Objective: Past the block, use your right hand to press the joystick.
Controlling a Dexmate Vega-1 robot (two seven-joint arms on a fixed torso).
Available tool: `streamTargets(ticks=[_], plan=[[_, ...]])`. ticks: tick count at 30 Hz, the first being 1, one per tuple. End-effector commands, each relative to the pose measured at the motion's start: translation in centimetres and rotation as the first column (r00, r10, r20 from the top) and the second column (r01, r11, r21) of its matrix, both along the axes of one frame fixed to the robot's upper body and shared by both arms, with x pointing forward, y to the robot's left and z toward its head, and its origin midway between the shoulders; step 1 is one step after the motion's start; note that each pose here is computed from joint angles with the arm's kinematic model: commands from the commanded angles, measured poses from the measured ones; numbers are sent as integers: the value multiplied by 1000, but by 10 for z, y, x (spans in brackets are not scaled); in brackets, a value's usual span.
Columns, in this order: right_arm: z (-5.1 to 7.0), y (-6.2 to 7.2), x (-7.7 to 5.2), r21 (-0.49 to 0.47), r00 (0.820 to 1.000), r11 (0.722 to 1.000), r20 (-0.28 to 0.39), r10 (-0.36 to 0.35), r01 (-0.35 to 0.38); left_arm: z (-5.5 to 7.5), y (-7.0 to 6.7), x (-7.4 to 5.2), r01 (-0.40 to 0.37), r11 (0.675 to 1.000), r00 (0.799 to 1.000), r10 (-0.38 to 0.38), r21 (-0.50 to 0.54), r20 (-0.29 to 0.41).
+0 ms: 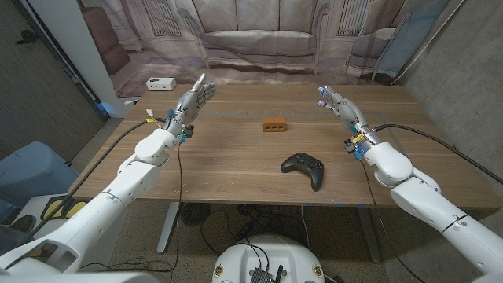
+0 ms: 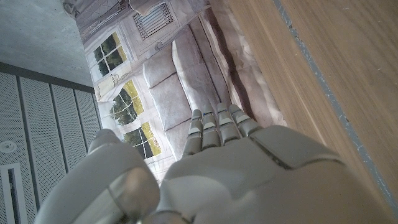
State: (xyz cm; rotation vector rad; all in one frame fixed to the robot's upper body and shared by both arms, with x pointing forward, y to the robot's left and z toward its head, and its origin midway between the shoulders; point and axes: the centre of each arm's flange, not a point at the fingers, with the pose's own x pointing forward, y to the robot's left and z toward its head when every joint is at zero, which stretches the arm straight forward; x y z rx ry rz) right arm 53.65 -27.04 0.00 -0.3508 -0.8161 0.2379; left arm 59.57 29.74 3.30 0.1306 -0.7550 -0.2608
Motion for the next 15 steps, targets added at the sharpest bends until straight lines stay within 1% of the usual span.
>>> streamTargets(ticks=[1,10,15], plan=[[5,-7,20,78,995,992,-20,100,-98,2,-5,2,-4,1000,1000,4,-3,-1],[10,-13,32,98,982,979,-46,184,-179,5,-12,5,3,1000,1000,-3,6,2],[11,-16,40,116,973,970,-67,222,-213,6,-11,2,-13,1000,1000,13,-5,8]])
